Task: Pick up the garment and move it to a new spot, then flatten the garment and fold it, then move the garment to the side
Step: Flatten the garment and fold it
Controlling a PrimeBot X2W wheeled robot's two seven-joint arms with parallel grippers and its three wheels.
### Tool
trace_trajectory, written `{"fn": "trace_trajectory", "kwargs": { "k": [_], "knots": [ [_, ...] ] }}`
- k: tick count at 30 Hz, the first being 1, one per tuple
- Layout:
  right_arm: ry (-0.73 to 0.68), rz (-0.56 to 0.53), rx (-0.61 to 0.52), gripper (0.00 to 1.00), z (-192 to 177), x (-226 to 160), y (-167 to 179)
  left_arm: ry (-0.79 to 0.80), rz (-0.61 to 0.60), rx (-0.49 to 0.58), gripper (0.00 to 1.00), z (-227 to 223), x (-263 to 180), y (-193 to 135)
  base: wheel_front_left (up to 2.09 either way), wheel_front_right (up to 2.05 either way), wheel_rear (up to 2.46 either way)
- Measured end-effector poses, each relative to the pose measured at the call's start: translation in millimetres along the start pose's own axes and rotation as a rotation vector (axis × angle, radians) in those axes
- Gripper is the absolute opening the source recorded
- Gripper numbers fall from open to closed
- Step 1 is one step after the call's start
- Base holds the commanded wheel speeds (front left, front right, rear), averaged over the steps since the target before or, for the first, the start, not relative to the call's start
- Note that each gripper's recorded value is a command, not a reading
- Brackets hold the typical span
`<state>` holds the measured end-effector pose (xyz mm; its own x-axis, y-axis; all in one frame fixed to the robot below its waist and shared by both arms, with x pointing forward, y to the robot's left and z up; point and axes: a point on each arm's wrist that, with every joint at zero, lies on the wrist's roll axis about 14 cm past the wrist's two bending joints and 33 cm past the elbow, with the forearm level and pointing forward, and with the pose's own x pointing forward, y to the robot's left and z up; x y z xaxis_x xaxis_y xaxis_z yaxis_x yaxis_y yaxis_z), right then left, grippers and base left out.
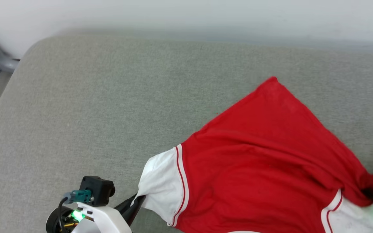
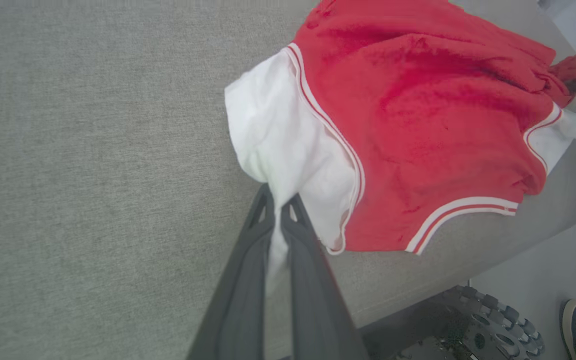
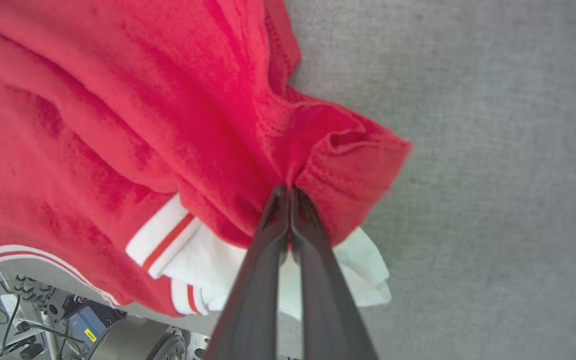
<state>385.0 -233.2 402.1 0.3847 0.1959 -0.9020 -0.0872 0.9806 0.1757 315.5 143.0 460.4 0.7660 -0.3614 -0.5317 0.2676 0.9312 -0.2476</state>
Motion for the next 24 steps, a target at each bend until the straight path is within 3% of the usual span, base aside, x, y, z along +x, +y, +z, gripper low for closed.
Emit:
{"fn": "trace_trajectory", "kwargs": {
  "k": [7,12,13,14,24],
  "knots": [
    [0.046,-0.019,0.053,0.0,-47,-12,-11,-0.039,-0.011,-0.009,0.0,7,2,-8,0.0,0.0,0.0],
    [0.062,-0.017,0.063,0.0,-60,-11,-11,-0.043,-0.024,-0.014,0.0,7,3,-13,0.0,0.0,0.0],
    [0.051,-0.015,0.062,0.55,-58,-11,-10,-0.042,-0.025,-0.014,0.0,7,3,-13,0.0,0.0,0.0],
    [0.037,-0.015,0.056,1.0,-54,-11,-9,-0.041,-0.026,-0.013,0.0,7,4,-13,0.0,0.0,0.0],
    [-0.105,0.06,-0.106,1.0,32,-29,21,-0.022,-0.034,0.009,0.0,8,10,-14,0.0,0.0,0.0]
  ]
}}
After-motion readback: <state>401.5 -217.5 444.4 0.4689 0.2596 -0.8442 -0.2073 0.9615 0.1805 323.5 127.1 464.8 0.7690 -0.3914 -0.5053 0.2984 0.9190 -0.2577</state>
